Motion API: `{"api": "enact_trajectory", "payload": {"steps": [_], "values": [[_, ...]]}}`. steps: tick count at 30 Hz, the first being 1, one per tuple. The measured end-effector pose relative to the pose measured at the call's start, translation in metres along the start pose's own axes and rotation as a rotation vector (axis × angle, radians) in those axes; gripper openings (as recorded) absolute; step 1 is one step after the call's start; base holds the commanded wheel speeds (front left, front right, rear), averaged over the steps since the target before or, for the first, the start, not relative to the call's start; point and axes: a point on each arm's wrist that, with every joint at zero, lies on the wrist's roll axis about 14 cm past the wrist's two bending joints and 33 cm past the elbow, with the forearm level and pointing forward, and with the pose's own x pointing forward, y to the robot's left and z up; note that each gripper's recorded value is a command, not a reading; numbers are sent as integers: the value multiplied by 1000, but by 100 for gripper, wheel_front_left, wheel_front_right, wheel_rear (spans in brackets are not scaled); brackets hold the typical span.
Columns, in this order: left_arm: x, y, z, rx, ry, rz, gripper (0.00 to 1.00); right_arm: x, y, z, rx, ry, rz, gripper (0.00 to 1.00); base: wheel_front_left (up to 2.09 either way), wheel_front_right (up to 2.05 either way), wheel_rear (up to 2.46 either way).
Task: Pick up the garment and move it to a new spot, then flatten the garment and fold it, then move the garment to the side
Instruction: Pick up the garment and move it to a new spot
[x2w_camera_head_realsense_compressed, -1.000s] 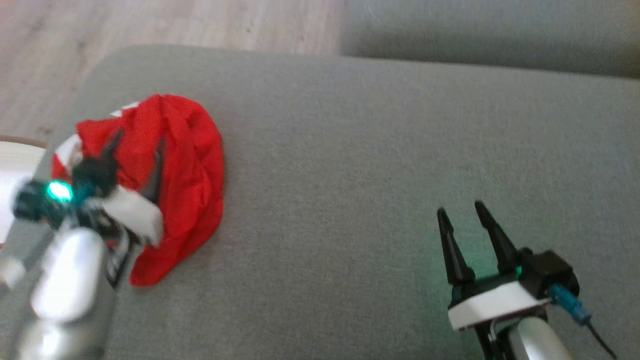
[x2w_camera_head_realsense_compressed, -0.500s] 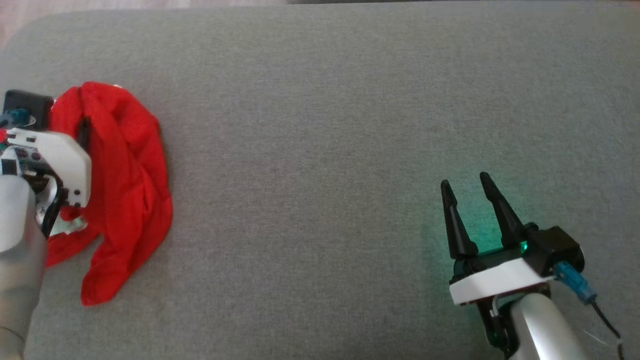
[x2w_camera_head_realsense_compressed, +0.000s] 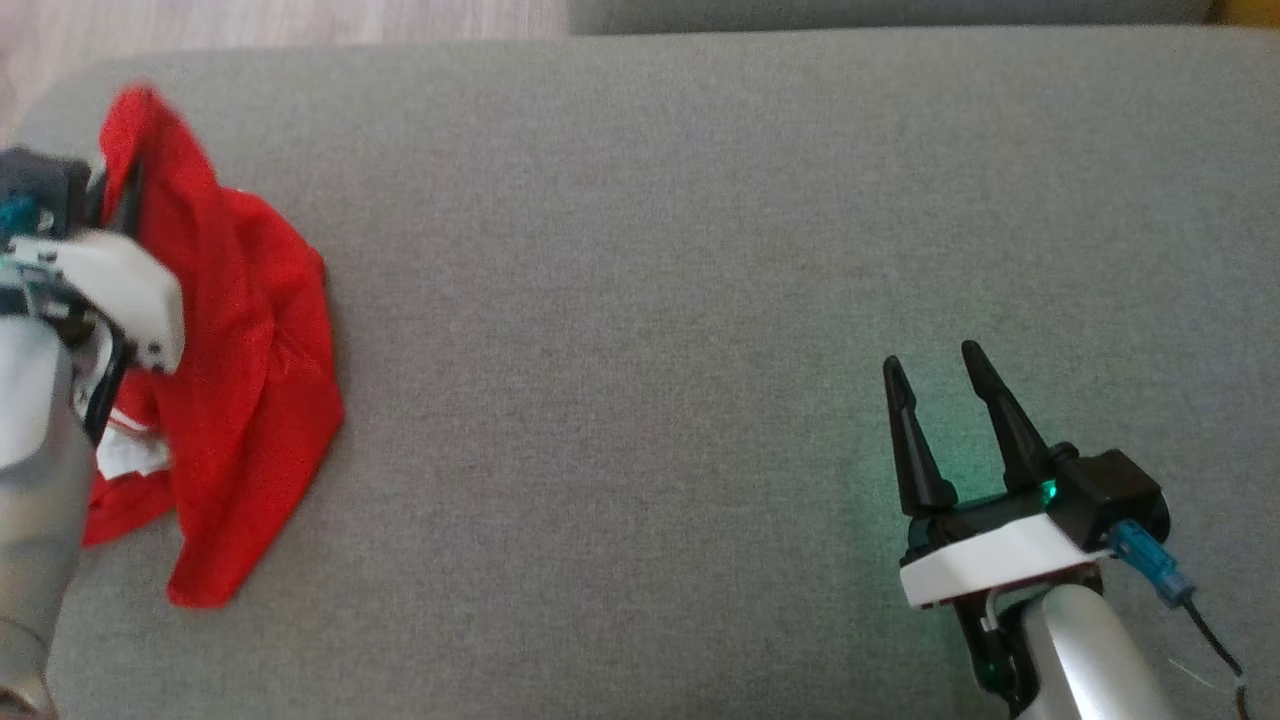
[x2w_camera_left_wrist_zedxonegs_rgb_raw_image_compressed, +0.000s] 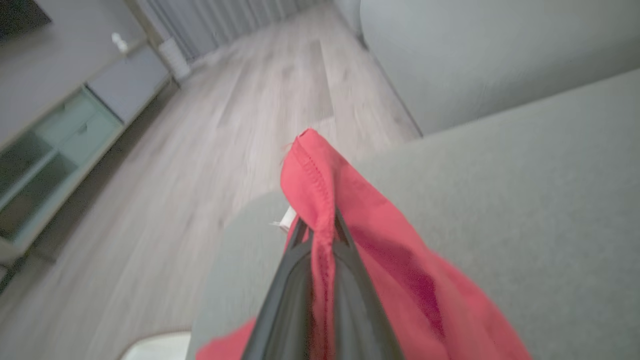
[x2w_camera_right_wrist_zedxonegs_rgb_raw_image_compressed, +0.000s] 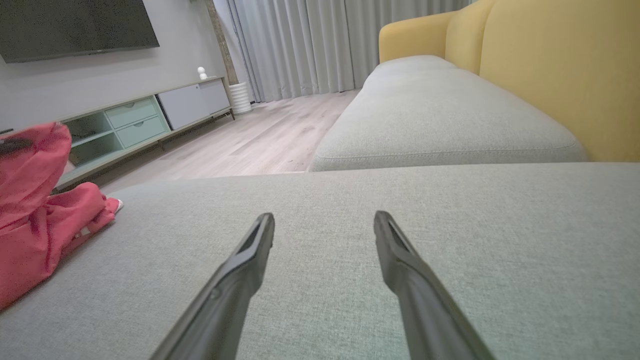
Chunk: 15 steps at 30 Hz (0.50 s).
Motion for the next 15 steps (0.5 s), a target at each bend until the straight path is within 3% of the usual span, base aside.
{"api": "enact_trajectory", "payload": {"steps": [6,11,15], "values": [[-20,-20,101,69,-371,-52,0,-6,7,17,-5,-45,11,100,0,0,0],[-73,-80,208,97,-749,-198,0,-26,7,28,7,-76,-9,100,0,0,0],[-102,-122,253,75,-905,-304,0,-37,1,33,14,-91,-37,100,0,0,0]]}}
